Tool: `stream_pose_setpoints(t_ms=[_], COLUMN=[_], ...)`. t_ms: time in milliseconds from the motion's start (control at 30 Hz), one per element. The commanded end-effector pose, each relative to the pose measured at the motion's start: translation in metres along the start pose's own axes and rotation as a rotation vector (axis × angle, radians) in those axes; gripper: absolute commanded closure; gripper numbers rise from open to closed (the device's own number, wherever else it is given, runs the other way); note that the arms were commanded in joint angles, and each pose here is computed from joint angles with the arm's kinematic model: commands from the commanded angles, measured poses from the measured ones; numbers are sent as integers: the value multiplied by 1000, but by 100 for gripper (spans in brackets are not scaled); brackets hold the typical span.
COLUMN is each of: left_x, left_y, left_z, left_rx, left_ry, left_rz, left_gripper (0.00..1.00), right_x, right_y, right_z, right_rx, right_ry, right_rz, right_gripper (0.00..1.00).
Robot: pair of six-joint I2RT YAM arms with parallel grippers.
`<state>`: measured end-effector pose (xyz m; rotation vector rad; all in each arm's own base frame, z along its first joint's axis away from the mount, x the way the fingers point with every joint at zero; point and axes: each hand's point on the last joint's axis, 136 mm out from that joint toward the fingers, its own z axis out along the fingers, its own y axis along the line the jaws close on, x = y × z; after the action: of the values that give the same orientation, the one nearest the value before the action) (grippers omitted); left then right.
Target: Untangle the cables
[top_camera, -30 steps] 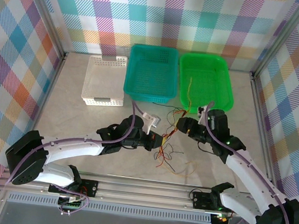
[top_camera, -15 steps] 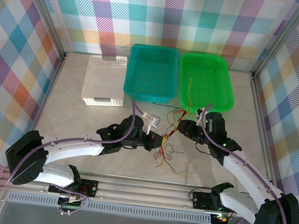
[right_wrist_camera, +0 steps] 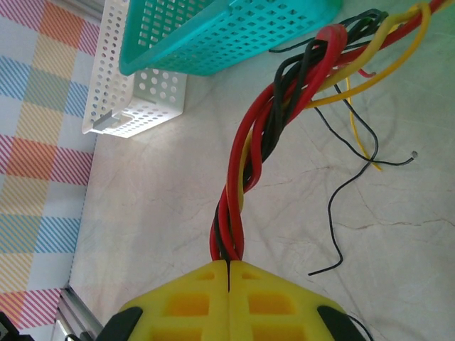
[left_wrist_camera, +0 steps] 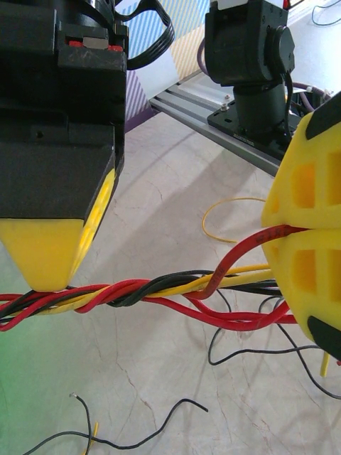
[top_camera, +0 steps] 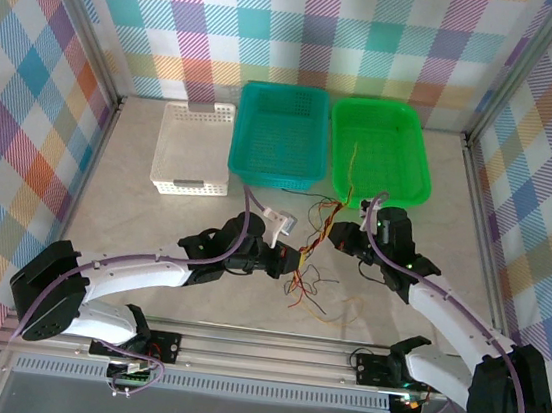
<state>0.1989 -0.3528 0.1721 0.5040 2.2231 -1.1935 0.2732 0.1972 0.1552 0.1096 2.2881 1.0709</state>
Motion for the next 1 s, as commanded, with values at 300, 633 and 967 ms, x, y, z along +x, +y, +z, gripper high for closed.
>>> stream_pose_setpoints(t_ms=[300,633,967], left_x=[-32,-42,-55], left_y=[-8,13,39], left_z=[-33,-72,-147], left_rx=[28,-33,-181], left_ry=[-133,-180,-282], left_rz=[-29,-43,-110], left_gripper=[100,100,100], right_x=[-7,-15,-26], right_y=[-11,-26,-51], right_z=[-17,-44,-67], right_rx=[58,134,202], right_ry=[-95,-175,-238], right_rz=[-52,-21,103], right_gripper=[100,100,100])
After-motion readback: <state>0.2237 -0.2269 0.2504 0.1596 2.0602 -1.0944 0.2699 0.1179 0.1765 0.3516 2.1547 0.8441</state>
